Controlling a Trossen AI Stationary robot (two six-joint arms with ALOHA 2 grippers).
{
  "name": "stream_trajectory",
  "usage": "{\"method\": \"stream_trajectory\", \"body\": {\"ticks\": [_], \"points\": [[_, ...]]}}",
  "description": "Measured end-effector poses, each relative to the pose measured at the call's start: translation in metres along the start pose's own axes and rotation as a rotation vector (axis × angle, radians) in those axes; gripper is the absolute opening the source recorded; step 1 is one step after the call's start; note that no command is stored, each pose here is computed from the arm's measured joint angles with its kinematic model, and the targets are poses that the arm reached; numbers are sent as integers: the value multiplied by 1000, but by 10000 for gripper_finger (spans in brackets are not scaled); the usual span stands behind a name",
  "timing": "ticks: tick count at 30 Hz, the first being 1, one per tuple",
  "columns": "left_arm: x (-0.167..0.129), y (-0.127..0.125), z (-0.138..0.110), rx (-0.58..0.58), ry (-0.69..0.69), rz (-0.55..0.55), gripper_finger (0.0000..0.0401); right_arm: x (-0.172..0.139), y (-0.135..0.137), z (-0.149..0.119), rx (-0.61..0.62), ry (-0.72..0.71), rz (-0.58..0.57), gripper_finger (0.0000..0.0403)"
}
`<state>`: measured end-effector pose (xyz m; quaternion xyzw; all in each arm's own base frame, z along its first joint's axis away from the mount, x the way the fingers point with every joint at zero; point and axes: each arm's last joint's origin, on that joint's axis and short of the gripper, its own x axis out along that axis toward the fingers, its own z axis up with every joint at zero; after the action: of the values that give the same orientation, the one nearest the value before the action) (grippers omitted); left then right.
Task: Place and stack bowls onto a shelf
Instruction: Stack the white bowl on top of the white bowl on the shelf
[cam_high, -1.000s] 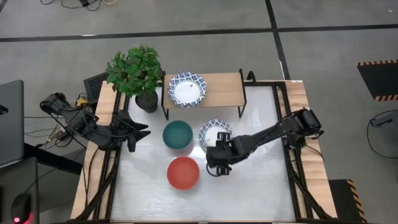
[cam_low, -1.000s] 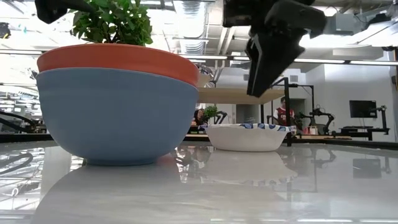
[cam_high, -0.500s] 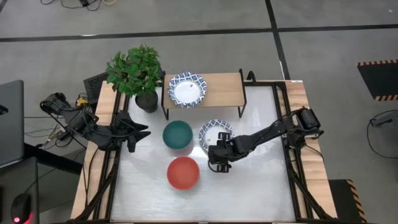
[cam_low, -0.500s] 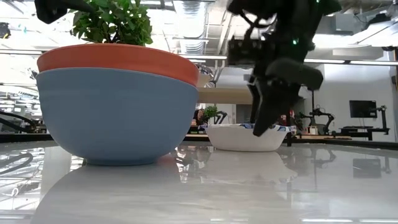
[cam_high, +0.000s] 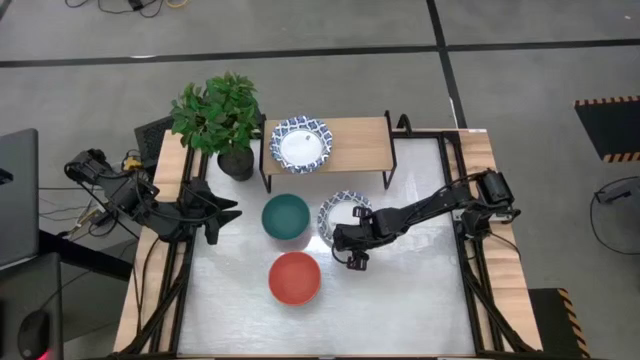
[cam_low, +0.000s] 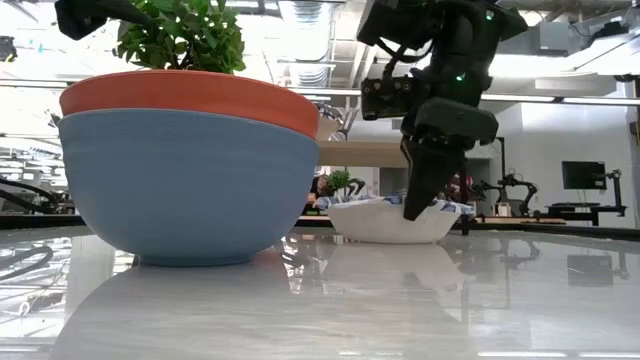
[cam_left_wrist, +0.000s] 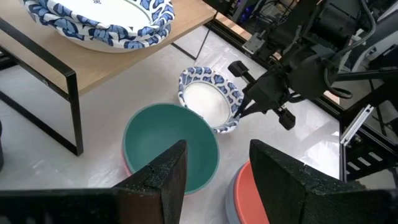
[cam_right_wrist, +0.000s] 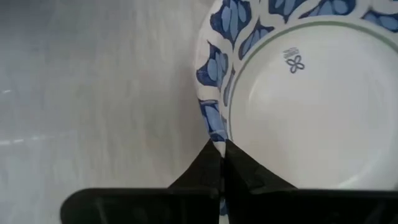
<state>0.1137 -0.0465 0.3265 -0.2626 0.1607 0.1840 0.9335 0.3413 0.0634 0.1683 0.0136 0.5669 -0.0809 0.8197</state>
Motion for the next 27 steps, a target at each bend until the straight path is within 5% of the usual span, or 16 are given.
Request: {"method": "stream_trajectory", "body": {"ticks": [7,15,22,27], "points": [[0,0,0,-20,0,0,158,-28,6,19,-38,21,149,22],[0,0,0,-28,0,-1,158,-106,-1,42,-173,30,224,22],[0,0,0,-26,2,1,158,-189,-28,61,-184,-199,206,22],[1,1,-2,-9,13,17,158,-237,-52,75,-182,-448,26,22]]}}
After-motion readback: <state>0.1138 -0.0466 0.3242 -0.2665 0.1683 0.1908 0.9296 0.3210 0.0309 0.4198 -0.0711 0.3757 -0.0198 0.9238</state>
